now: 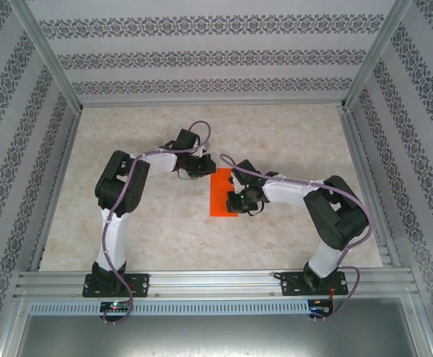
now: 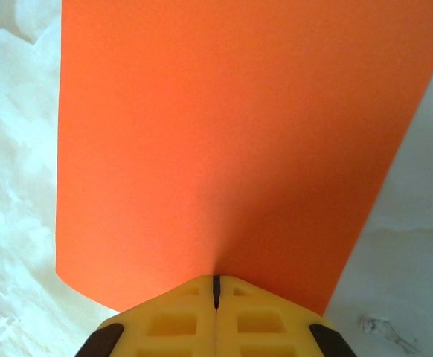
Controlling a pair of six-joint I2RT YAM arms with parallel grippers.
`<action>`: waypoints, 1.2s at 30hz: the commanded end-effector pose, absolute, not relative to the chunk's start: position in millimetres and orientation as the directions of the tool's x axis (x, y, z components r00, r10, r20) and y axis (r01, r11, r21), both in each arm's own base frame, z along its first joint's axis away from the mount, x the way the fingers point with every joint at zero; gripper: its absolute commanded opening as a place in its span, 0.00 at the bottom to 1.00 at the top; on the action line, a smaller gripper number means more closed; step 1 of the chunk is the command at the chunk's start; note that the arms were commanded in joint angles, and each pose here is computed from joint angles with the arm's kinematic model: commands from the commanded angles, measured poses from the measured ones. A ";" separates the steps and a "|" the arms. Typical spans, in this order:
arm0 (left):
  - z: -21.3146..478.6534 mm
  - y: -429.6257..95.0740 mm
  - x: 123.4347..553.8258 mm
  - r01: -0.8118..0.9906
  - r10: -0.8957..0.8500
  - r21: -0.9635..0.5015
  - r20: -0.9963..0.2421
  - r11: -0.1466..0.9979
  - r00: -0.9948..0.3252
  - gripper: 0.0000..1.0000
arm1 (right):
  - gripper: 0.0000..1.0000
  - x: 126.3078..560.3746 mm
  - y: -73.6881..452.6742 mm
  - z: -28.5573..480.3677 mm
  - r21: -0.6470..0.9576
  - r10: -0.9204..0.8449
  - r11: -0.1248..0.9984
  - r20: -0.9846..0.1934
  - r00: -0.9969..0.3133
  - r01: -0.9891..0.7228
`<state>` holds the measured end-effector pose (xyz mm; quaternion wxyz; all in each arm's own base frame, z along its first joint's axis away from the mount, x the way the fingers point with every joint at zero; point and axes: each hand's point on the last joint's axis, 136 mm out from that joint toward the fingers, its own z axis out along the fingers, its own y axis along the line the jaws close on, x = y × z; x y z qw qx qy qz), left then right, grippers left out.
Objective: Fold a paper plane with a square sheet of paper (fold left side to right side)
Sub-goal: First fold the square sheet of paper in half at the center of the table.
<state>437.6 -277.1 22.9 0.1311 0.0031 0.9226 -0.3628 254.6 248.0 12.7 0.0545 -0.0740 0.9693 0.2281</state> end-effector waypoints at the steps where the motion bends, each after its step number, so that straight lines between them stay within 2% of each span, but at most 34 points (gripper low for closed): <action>1: -2.9 -224.5 479.5 0.038 -0.167 -0.549 -0.318 0.835 -0.933 0.11 | 0.04 207.3 211.5 -27.6 0.292 -0.144 0.948 0.050 -0.988 -0.123; 11: 15.9 -216.0 496.6 0.042 -0.181 -0.557 -0.338 0.829 -0.924 0.11 | 0.05 207.6 217.6 -24.3 0.310 -0.145 0.942 0.037 -0.989 -0.127; 16: 52.0 -213.3 483.9 0.082 -0.179 -0.568 -0.388 0.819 -0.904 0.14 | 0.09 227.3 239.0 -3.9 0.394 -0.143 0.906 -0.059 -0.988 -0.154; 22: 92.2 -209.5 438.2 0.096 -0.208 -0.620 -0.399 0.778 -0.893 0.17 | 0.29 267.1 258.5 51.8 0.471 -0.101 0.853 -0.273 -0.957 -0.225; 27: 92.1 -225.4 385.7 0.086 -0.203 -0.678 -0.335 0.730 -0.920 0.19 | 0.47 294.4 237.0 85.1 0.467 0.002 0.860 -0.405 -0.914 -0.205; 32: 71.5 -268.6 348.1 0.103 -0.122 -0.721 -0.252 0.685 -0.960 0.19 | 0.59 307.8 210.2 89.9 0.563 0.162 0.821 -0.391 -0.906 -0.096; 36: 56.7 -288.4 344.3 0.106 -0.086 -0.718 -0.225 0.688 -0.970 0.18 | 0.67 303.7 203.0 80.4 0.625 0.225 0.780 -0.342 -0.912 -0.042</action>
